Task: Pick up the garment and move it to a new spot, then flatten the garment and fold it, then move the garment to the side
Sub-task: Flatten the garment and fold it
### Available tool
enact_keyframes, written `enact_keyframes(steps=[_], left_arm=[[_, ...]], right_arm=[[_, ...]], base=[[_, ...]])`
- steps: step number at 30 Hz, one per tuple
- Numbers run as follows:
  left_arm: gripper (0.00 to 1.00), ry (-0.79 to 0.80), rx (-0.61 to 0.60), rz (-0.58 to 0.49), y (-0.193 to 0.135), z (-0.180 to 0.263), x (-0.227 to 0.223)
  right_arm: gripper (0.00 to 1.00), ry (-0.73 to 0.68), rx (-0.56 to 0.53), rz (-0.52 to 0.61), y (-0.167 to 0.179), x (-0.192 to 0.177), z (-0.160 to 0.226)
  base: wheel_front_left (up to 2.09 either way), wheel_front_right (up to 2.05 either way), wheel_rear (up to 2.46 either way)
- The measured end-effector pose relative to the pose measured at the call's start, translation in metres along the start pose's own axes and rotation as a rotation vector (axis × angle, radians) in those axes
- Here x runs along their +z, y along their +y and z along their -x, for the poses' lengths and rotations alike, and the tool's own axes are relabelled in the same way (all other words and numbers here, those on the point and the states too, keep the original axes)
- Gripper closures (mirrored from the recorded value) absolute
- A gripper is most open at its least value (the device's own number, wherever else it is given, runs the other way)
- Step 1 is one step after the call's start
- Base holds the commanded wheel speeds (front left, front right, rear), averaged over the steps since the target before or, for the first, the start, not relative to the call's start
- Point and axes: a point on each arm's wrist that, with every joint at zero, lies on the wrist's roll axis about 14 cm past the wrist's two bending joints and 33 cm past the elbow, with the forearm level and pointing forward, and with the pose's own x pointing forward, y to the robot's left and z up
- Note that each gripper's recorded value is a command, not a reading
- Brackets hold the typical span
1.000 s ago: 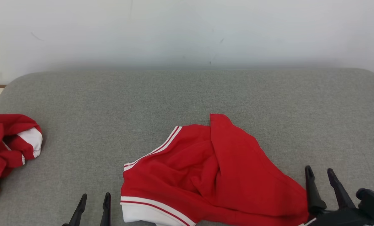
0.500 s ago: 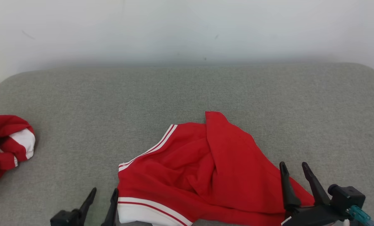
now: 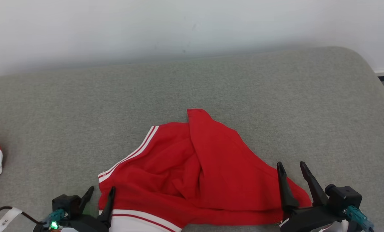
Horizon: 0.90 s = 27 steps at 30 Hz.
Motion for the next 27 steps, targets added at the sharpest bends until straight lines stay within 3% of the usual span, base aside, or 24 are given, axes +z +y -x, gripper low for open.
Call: enact_keyframes(steps=[5, 6, 7, 8, 14, 22, 27], left_arm=[[0.00, 0.043, -0.048, 0.036, -0.017, -0.010, -0.008], [0.18, 0.057, -0.061, 0.035, -0.021, -0.011, -0.011], [0.91, 0.065, -0.068, 0.030, -0.022, -0.012, -0.013], [1.00, 0.066, -0.073, 0.027, -0.023, -0.013, -0.013], [1.00, 0.000, -0.090, -0.007, -0.021, -0.020, 0.009], [1.00, -0.198, -0.110, -0.081, -0.021, -0.045, 0.089], [1.00, -0.187, -0.139, -0.105, -0.031, -0.054, 0.089]], right_arm=[[0.00, 0.007, -0.028, 0.007, -0.008, -0.003, 0.004], [0.00, 0.007, -0.033, 0.007, -0.009, -0.003, 0.005], [0.00, 0.008, -0.036, 0.007, -0.010, -0.004, 0.005], [0.00, 0.009, -0.040, 0.009, -0.011, -0.004, 0.005], [0.00, 0.004, -0.041, 0.015, -0.012, -0.003, 0.004], [0.00, 0.001, -0.016, 0.029, -0.005, -0.004, -0.003], [0.00, -0.005, -0.014, 0.034, -0.005, -0.003, -0.006]], base=[[0.00, 0.00, 0.00], [0.00, 0.00, 0.00], [0.00, 0.00, 0.00], [0.00, 0.00, 0.00], [0.00, 0.00, 0.00], [0.00, 0.00, 0.00], [0.00, 0.00, 0.00]])
